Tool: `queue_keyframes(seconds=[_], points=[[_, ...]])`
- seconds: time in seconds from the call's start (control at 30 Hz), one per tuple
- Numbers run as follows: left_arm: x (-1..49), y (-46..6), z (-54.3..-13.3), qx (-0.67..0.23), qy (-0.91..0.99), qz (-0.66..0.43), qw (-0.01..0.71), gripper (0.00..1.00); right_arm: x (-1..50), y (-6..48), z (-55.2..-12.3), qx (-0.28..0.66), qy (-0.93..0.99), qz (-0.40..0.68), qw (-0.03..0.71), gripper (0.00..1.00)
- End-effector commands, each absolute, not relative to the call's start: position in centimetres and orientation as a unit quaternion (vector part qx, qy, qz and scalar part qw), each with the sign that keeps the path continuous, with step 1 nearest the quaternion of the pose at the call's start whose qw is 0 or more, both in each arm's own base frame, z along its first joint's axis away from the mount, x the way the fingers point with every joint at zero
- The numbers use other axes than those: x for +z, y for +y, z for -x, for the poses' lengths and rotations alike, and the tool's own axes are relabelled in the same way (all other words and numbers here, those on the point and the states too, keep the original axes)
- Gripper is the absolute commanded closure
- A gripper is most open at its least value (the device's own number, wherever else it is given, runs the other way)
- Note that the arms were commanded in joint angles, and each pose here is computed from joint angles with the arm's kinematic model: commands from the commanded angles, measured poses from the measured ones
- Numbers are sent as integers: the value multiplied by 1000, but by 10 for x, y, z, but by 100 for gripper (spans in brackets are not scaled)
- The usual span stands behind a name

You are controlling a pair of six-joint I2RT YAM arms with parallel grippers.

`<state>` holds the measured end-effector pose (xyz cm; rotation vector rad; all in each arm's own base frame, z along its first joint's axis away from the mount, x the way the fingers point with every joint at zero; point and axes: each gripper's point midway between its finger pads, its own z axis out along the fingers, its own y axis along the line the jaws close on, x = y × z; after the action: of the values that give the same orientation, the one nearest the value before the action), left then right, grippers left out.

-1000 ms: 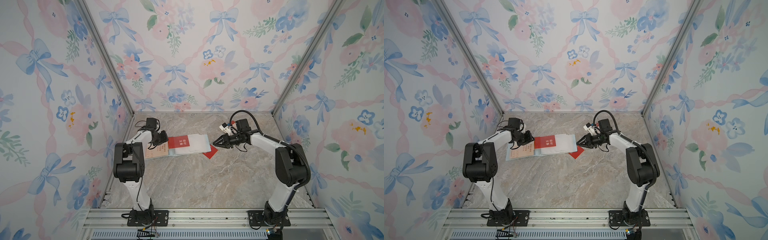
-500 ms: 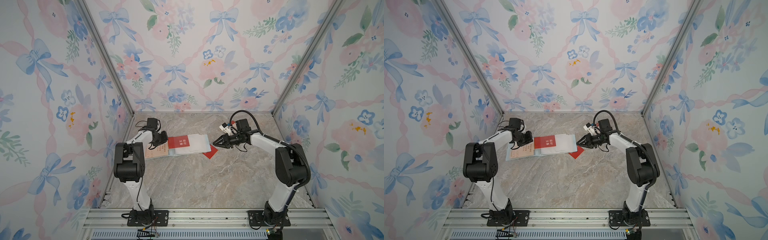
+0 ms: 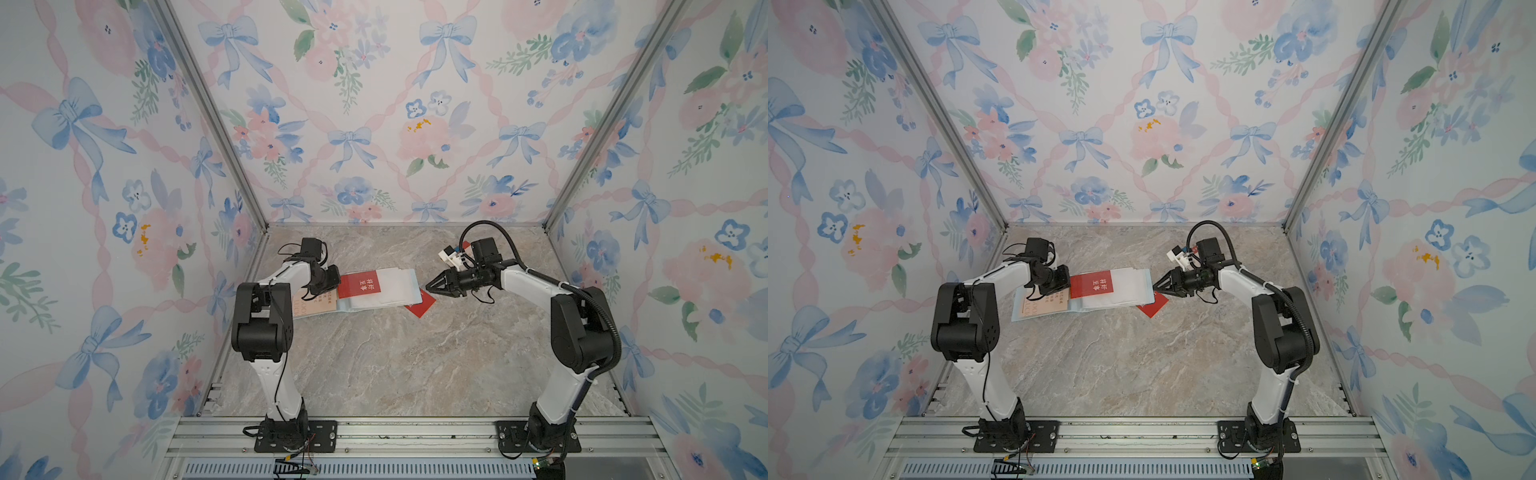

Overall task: Place the photos into the photo albums
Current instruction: Insert the photo into the photo album.

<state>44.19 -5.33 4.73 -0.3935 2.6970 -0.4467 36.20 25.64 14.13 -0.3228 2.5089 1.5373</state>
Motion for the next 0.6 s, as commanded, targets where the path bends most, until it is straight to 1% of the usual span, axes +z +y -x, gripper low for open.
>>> queue_keyframes(seconds=[0.0, 0.57], points=[[45, -56, -444, -159, 960, 144, 181, 100, 140, 255, -362, 517, 844, 112, 88, 67], [40, -109, -455, -187, 961, 113, 168, 100, 140, 255, -362, 516, 845, 113, 87, 67]])
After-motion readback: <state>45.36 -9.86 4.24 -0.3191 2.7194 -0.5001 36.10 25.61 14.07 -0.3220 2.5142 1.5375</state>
